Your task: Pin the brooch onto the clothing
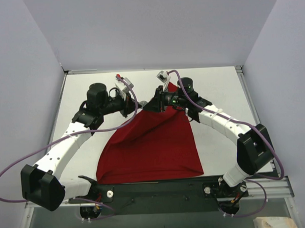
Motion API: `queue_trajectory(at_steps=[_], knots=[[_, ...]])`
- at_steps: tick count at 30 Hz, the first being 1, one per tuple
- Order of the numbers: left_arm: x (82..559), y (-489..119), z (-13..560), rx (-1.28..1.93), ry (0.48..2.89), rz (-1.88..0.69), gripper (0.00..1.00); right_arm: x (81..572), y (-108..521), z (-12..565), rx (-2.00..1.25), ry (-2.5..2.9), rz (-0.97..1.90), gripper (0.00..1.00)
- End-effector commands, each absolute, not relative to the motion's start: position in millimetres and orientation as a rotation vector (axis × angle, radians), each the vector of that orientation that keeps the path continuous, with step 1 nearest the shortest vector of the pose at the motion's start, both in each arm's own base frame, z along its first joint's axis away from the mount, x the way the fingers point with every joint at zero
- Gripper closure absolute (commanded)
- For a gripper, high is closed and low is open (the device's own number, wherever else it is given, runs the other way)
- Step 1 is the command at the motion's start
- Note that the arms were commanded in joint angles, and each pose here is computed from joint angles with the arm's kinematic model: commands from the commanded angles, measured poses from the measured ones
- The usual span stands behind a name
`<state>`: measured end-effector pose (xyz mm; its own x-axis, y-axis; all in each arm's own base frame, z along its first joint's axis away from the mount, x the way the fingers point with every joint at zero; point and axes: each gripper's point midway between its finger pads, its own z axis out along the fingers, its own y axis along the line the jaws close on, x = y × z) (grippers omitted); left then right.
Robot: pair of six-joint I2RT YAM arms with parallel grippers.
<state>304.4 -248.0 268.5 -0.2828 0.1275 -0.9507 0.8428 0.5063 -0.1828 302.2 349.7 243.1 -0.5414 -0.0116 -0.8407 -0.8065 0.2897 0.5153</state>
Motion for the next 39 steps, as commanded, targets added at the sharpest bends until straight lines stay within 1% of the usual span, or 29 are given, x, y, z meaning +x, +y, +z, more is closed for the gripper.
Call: queue_trajectory(at_steps=[1, 11, 26, 35, 39], knots=[[281.0, -283.4, 290.8, 0.993, 1.611, -0.924, 1.0, 279.3, 379.2, 284.7, -0.871, 1.655, 1.393, 0.92], [264.8, -292.4, 290.0, 1.068, 1.576, -0.905, 1.0, 291.4, 377.6, 284.7, -0.792, 1.737, 1.35, 1.0], [242.5, -296.8, 285.3, 1.145, 1.525, -0.894, 1.0, 308.4, 368.9, 286.9, -0.628, 1.828, 1.297, 1.0], [226.4, -291.4, 285.0, 1.185, 1.421, -0.855, 1.0, 315.2, 361.6, 293.0, -0.525, 1.861, 1.328, 1.0], [222.0, -288.4, 290.4, 1.184, 1.333, -0.816, 1.0, 314.9, 360.5, 294.1, -0.511, 1.857, 1.344, 1.0]])
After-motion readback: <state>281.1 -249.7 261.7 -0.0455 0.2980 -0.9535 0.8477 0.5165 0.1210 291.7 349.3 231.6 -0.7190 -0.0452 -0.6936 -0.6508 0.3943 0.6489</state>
